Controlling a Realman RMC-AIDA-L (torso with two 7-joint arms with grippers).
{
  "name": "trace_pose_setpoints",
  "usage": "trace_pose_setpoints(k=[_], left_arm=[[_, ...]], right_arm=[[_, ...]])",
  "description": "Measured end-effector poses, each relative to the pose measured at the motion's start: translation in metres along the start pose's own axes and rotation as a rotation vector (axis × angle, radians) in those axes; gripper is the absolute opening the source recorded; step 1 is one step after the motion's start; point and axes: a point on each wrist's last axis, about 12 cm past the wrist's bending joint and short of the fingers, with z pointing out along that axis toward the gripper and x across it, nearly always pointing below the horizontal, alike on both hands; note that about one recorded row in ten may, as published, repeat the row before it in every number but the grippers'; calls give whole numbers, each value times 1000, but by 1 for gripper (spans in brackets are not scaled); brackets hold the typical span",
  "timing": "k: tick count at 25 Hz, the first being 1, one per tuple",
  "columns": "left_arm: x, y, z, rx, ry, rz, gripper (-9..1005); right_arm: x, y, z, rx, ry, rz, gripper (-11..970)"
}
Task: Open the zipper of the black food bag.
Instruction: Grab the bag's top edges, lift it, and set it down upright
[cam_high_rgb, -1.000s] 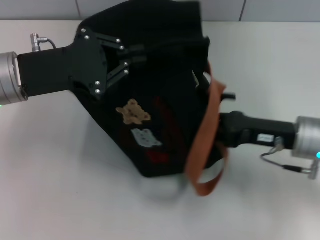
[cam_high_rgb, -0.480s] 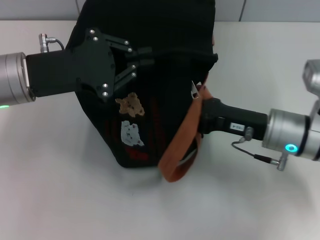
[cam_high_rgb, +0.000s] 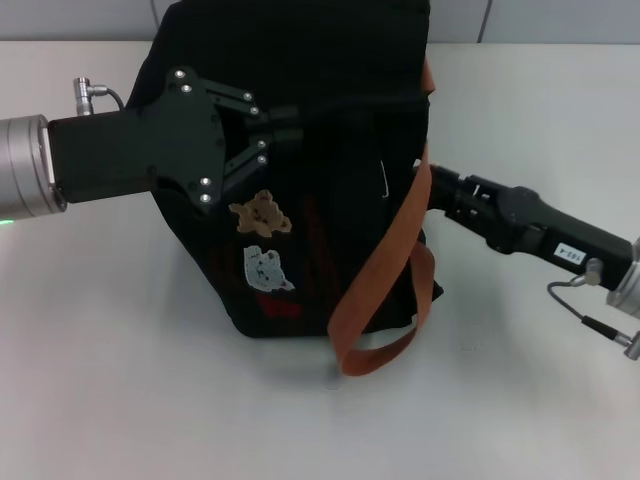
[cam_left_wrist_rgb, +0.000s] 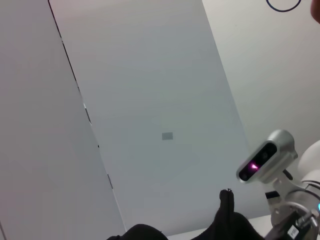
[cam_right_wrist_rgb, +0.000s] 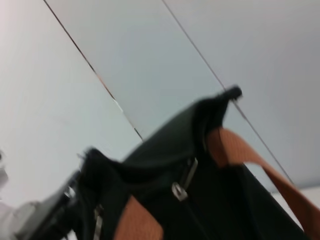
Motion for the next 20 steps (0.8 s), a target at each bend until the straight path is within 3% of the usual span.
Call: trace_pose_setpoints(k=[8, 20], left_arm=[[0, -1, -1, -1, -4, 6, 90], [5, -6, 1, 2, -11, -2, 90]], right_arm=[[-14, 5, -5, -45, -104, -6, 350], [-30, 5, 18, -109, -91, 67, 349]])
